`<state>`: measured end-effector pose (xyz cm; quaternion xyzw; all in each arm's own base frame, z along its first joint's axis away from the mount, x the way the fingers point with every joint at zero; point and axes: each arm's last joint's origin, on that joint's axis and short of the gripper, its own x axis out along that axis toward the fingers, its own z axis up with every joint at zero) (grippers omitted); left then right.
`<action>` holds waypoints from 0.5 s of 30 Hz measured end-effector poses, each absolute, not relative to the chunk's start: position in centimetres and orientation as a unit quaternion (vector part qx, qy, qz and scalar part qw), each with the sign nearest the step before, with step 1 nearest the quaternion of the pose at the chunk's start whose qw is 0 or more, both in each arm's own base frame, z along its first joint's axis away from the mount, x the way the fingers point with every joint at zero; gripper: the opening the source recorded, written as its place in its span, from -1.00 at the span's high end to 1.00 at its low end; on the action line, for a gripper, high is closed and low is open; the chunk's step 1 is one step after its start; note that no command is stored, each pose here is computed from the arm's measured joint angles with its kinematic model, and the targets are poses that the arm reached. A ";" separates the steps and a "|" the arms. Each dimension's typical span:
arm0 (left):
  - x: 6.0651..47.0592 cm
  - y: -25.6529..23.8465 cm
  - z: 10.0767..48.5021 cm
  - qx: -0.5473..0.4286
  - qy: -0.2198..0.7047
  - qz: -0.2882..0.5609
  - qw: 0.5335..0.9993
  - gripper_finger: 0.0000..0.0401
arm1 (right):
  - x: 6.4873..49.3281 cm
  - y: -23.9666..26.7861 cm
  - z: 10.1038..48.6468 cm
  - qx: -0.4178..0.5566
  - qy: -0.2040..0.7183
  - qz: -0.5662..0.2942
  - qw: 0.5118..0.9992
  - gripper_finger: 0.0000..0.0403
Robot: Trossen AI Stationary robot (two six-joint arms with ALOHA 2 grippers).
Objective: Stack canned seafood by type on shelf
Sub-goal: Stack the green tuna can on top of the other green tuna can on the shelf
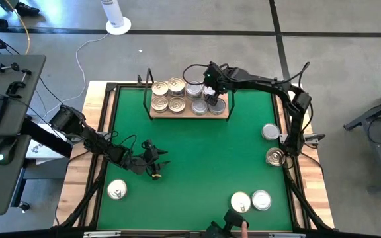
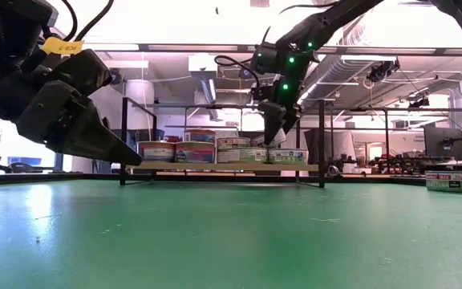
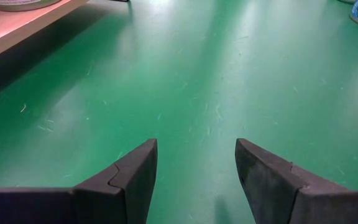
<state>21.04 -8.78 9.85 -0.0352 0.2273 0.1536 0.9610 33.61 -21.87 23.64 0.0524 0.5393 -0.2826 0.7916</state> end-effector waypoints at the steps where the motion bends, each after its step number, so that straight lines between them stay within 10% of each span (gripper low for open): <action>1: 21.0 -8.8 9.9 -0.035 0.227 0.154 0.961 -0.01 | 33.6 -21.9 23.6 0.054 0.539 -0.283 0.792 -0.99; 15: 23.8 -9.5 12.2 -0.033 0.195 0.140 0.970 -0.01 | 33.6 -21.9 23.7 0.069 0.530 -0.297 0.791 -0.99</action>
